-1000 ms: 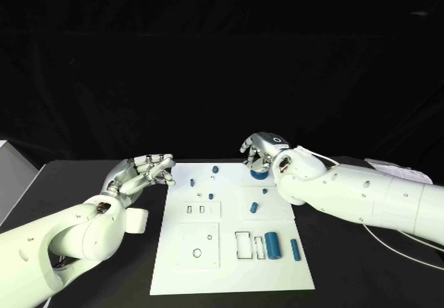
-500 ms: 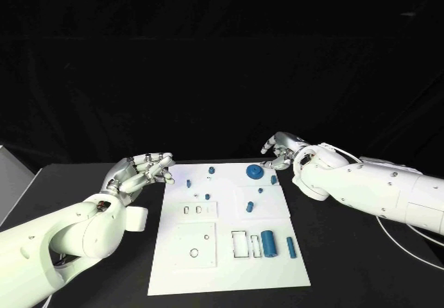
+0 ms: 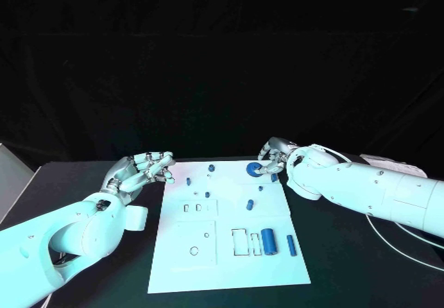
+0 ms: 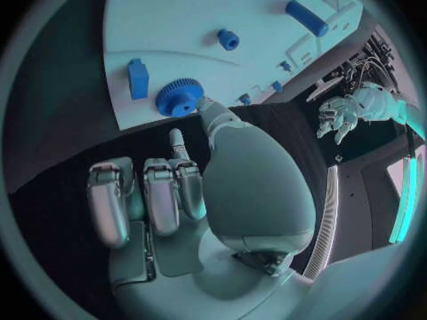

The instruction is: Assemble the parts on the task board

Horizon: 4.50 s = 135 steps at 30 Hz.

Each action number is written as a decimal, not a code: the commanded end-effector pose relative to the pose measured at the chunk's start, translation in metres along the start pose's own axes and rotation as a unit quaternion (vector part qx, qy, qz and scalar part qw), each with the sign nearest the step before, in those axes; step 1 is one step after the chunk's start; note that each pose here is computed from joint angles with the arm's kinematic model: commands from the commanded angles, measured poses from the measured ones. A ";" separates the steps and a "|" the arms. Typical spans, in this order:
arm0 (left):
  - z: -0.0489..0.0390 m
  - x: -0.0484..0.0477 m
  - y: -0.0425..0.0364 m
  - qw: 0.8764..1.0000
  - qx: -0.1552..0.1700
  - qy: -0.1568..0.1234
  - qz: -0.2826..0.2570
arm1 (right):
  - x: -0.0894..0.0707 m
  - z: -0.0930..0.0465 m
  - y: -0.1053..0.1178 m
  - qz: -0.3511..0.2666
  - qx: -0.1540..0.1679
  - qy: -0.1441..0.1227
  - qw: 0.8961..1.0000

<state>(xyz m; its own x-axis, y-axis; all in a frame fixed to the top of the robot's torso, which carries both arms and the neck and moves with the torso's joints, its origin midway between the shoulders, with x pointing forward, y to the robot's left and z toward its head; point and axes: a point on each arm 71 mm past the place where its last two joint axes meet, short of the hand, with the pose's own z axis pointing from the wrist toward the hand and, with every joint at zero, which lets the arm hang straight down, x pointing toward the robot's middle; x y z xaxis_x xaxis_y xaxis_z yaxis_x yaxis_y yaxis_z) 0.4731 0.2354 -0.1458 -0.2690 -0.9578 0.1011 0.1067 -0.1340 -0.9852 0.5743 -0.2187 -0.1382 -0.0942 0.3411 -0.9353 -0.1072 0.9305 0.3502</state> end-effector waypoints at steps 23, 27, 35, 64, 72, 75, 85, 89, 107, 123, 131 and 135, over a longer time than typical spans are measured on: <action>-0.0002 0.0030 -0.0011 1.000 0.004 0.013 0.000 | 0.007 0.004 0.002 -0.016 0.017 0.001 1.000; -0.0002 0.0030 -0.0011 1.000 0.003 0.013 -0.001 | 0.007 0.004 0.003 -0.015 0.016 -0.001 1.000; -0.0003 0.0031 -0.0010 1.000 0.003 0.014 -0.001 | 0.008 0.005 0.006 -0.014 0.014 -0.003 1.000; -0.0002 0.0017 -0.0001 1.000 -0.002 0.013 0.000 | 0.005 -0.010 0.035 -0.044 -0.060 -0.068 0.995; 0.0002 0.0020 0.0003 1.000 -0.002 0.013 -0.001 | 0.015 -0.019 0.074 -0.068 -0.124 -0.078 0.987; 0.0004 0.0024 0.0004 1.000 -0.002 0.014 -0.001 | 0.020 -0.020 0.087 -0.074 -0.140 -0.076 0.984; 0.0009 0.0043 0.0007 1.000 -0.003 0.015 -0.002 | 0.039 -0.019 0.116 -0.084 -0.170 -0.068 0.980; 0.0008 0.0052 0.0006 1.000 -0.003 0.017 -0.003 | 0.045 -0.016 0.123 -0.087 -0.174 -0.064 0.979; -0.0002 0.0055 -0.0004 1.000 -0.003 0.017 -0.003 | 0.061 -0.009 0.134 -0.096 -0.169 -0.051 0.980; -0.0008 0.0056 -0.0010 1.000 -0.003 0.017 -0.002 | 0.064 -0.003 0.139 -0.099 -0.170 -0.051 0.979; -0.0009 0.0053 -0.0011 1.000 -0.003 0.017 -0.002 | 0.065 0.001 0.138 -0.102 -0.166 -0.042 0.980; -0.0005 0.0056 -0.0007 1.000 -0.003 0.018 -0.002 | 0.065 0.003 0.137 -0.104 -0.162 -0.040 0.980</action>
<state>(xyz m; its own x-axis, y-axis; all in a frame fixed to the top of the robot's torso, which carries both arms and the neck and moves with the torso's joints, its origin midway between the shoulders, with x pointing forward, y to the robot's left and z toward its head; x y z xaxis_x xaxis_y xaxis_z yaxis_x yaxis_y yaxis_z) 0.4716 0.2327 -0.1458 -0.2841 -0.9536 0.0994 0.0927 -0.1304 -0.9871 0.5551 -0.0681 -0.1505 0.0506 0.1865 -0.9812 -0.4218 0.8945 0.1483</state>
